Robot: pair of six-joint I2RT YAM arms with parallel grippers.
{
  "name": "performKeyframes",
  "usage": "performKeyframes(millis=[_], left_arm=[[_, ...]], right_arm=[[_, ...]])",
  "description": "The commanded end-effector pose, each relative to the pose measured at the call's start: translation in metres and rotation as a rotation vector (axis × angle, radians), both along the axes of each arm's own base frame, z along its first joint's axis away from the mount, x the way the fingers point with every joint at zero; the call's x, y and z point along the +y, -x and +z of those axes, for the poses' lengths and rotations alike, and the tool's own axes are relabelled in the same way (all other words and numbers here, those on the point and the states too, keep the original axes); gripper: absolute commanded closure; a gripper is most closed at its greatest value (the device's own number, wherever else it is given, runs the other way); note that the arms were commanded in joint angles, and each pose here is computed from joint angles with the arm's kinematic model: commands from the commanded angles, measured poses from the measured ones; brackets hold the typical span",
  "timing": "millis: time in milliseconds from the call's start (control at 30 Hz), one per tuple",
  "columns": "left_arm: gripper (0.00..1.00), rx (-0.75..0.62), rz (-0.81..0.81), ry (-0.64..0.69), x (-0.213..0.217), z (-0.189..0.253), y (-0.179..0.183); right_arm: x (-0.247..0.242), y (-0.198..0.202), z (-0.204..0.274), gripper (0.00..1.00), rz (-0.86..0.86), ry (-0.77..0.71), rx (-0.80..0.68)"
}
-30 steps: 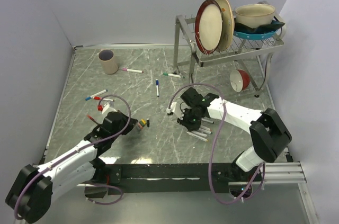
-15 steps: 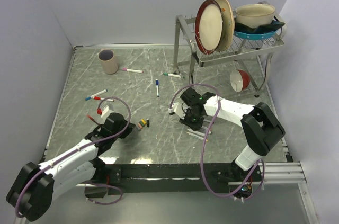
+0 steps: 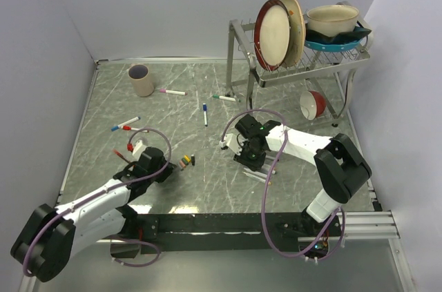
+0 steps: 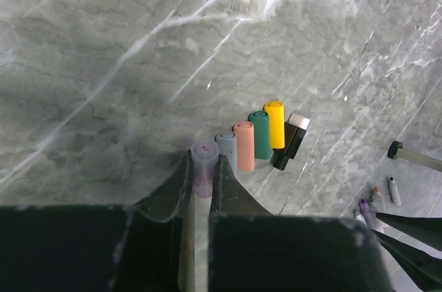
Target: Open the pen caps
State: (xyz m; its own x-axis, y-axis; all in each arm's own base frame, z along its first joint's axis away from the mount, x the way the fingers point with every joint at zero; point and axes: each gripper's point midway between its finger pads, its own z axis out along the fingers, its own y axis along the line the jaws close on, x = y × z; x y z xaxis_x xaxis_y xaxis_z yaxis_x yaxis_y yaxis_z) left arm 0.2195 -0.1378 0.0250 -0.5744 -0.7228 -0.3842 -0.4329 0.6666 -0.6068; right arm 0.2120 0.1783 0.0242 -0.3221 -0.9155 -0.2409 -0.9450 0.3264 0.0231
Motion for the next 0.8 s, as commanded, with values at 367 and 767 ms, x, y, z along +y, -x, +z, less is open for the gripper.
performKeyframes(millis=[367,767], left_arm=[[0.66,0.012,0.001,0.020,-0.008,0.005,-0.008],[0.25,-0.105,0.004,-0.059,0.002,0.041,-0.027]], right_arm=[[0.001,-0.003,0.010,0.64,0.004,-0.012,-0.011],[0.005,-0.002,0.019,0.61,0.022,-0.044,-0.016]])
